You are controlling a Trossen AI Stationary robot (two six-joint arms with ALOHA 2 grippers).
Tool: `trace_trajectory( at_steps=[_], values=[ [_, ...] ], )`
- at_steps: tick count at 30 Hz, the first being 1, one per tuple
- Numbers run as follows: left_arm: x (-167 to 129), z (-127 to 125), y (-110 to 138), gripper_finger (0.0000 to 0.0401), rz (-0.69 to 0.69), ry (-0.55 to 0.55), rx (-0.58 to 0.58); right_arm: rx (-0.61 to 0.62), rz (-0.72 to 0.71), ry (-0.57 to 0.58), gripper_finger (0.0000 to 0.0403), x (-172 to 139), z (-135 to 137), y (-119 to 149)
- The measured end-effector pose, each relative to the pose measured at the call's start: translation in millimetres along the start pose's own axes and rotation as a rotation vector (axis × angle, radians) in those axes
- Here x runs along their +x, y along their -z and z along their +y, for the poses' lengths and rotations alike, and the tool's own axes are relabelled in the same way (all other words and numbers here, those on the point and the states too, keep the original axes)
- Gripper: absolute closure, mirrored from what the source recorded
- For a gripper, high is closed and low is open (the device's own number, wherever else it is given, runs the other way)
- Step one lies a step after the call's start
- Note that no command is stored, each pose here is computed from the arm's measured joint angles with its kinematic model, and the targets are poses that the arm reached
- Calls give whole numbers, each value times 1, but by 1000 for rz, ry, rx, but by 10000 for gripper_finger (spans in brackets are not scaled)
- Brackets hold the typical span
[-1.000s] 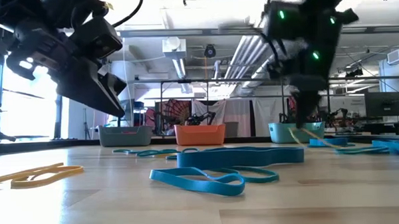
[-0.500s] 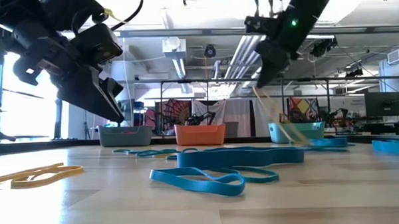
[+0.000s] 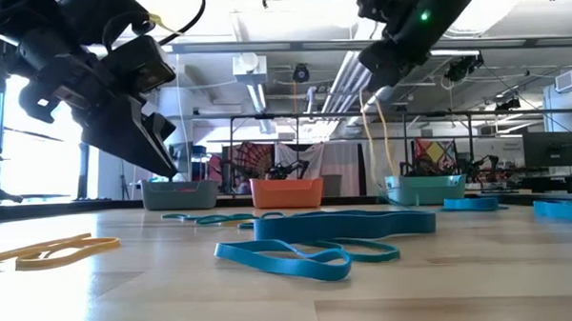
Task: Sort rubber bands into baskets
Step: Put the yellow rubber band into the orange bin
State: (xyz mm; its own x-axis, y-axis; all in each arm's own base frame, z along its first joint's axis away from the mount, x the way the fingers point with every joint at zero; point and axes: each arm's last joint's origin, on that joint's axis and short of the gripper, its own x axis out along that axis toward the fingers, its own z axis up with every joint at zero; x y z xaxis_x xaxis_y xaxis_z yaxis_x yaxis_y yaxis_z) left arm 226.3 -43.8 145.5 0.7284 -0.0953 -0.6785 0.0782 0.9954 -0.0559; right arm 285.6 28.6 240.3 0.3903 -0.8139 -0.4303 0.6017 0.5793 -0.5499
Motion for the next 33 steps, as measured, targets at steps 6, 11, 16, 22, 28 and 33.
trace_trajectory(
  at_steps=[6,11,16,22,28,33],
  values=[
    [0,0,1,341,10,-1,-8,41,-25,67,403,-17,-9,8],
    [0,0,1,341,14,-2,-8,110,-59,84,403,-40,-31,14],
    [0,0,1,341,14,-2,-16,167,-102,51,403,-62,-50,19],
    [0,0,1,341,14,-2,-28,191,-139,8,403,-75,-54,21],
    [0,1,1,341,12,-16,-26,239,-52,-97,403,-72,-44,29],
    [0,1,1,341,6,-36,-26,262,80,-271,403,-61,-23,51]
  ],
)
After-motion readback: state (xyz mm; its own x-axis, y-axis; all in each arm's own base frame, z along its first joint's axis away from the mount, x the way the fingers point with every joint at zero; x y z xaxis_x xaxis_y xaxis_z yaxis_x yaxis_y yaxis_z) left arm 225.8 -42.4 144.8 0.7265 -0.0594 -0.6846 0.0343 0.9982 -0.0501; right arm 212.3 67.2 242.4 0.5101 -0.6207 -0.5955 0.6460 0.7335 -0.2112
